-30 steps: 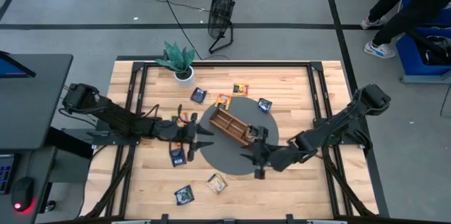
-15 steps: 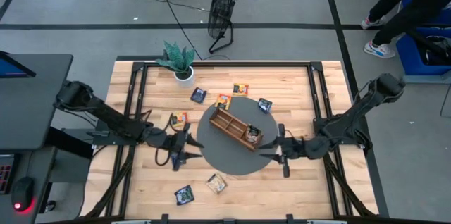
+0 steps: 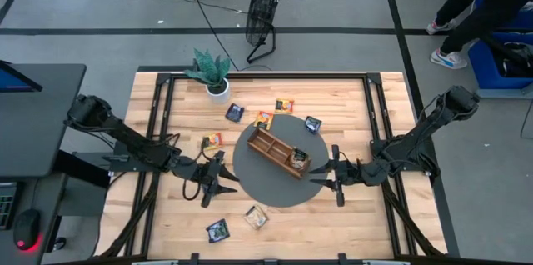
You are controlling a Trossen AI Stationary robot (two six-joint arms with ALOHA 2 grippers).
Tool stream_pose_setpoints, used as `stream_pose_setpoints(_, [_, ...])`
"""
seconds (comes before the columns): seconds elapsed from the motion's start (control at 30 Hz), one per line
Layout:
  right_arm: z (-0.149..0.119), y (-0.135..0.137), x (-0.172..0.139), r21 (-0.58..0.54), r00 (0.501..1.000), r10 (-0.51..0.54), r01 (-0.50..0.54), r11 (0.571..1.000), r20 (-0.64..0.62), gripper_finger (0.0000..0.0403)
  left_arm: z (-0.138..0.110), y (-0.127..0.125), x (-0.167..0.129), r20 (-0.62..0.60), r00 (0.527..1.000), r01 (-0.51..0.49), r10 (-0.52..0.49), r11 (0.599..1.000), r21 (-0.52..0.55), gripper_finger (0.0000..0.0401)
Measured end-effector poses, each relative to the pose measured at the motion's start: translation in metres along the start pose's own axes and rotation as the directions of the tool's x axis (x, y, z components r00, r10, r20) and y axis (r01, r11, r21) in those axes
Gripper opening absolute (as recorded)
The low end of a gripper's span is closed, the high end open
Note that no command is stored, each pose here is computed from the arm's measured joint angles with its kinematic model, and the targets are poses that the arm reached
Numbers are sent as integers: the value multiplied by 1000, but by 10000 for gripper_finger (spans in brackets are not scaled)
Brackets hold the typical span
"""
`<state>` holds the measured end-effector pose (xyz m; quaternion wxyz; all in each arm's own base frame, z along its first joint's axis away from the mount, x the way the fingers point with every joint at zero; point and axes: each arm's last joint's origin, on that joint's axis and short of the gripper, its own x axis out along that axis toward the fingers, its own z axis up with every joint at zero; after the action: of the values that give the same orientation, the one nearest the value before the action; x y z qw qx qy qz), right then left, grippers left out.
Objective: Pick & Place Tea
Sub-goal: Put the brown tea bag into the right section of the wooden organizer
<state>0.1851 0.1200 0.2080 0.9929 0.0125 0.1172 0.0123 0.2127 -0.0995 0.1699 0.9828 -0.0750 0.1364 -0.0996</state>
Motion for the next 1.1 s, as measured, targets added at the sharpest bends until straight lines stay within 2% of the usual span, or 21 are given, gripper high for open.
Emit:
stream_pose_setpoints(0.17, [-1,1,0,6,1000,21,-21,1000,-13,119,-5,-1,15,-46,999,-16,16,1000,0,165])
stream_pose_setpoints(0.43, [-2,3,-1,20,999,36,-36,999,-22,119,-6,-8,48,-125,992,4,10,994,112,165])
stream_pose_setpoints(0.7, [-4,3,-1,8,999,32,-32,999,-39,119,-14,-14,84,-222,975,39,-9,991,128,165])
stream_pose_setpoints(0.8, [-4,3,-1,6,999,32,-32,999,-40,119,-16,-17,93,-284,958,81,-35,985,150,165])
stream_pose_setpoints(1.0, [-4,3,-1,2,999,31,-31,1000,-42,119,-17,-19,103,-415,910,84,-9,983,162,165])
stream_pose_setpoints(1.1, [-5,2,-1,-4,999,29,-30,1000,-45,119,-15,-21,109,-416,909,96,-27,985,146,165])
